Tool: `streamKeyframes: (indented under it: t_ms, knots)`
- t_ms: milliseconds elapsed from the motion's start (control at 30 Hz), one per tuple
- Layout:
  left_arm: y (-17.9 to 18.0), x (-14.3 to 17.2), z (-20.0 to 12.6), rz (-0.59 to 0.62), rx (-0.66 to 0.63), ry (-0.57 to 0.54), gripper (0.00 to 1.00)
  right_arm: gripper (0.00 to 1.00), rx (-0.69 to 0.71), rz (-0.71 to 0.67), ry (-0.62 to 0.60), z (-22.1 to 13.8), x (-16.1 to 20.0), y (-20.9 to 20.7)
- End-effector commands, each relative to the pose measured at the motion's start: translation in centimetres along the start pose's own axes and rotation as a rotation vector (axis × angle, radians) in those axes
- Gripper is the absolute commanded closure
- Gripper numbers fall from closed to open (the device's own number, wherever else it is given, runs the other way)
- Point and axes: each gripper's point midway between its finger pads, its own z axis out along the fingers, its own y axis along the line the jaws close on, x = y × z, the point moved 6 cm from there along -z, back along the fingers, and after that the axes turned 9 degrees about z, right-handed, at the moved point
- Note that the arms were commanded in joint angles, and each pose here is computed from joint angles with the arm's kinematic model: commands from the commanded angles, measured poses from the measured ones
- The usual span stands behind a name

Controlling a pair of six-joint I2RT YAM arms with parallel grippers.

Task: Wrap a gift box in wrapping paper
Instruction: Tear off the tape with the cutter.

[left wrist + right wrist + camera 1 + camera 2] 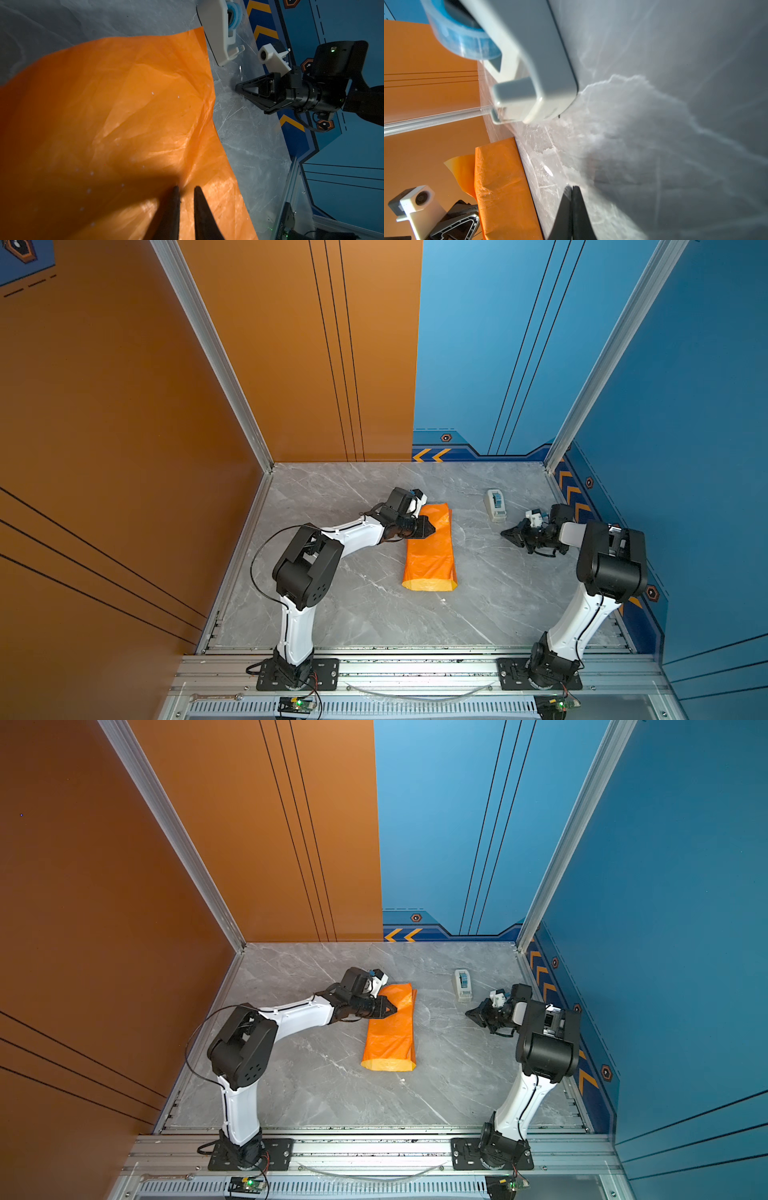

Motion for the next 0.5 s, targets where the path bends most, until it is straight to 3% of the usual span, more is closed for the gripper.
streamKeyframes:
  t_ms: [0,300,467]
  knots:
    - [2.5,4.2,2.0,-0.052,-0.107,0.141,0.83,1.00,0.150,0.136,0.173,1.6,5.5,-2.7]
    - [2.3,4.1,2.0,-0.045,-0.102,0.143,0.83,1.00,0.311,0.158,0.021,-2.1,4.6,-4.6]
    - [2.3,4.0,2.1,-0.046,-0.102,0.137,0.83,1.00,0.292,0.149,0.062,-2.3,5.5,-4.1]
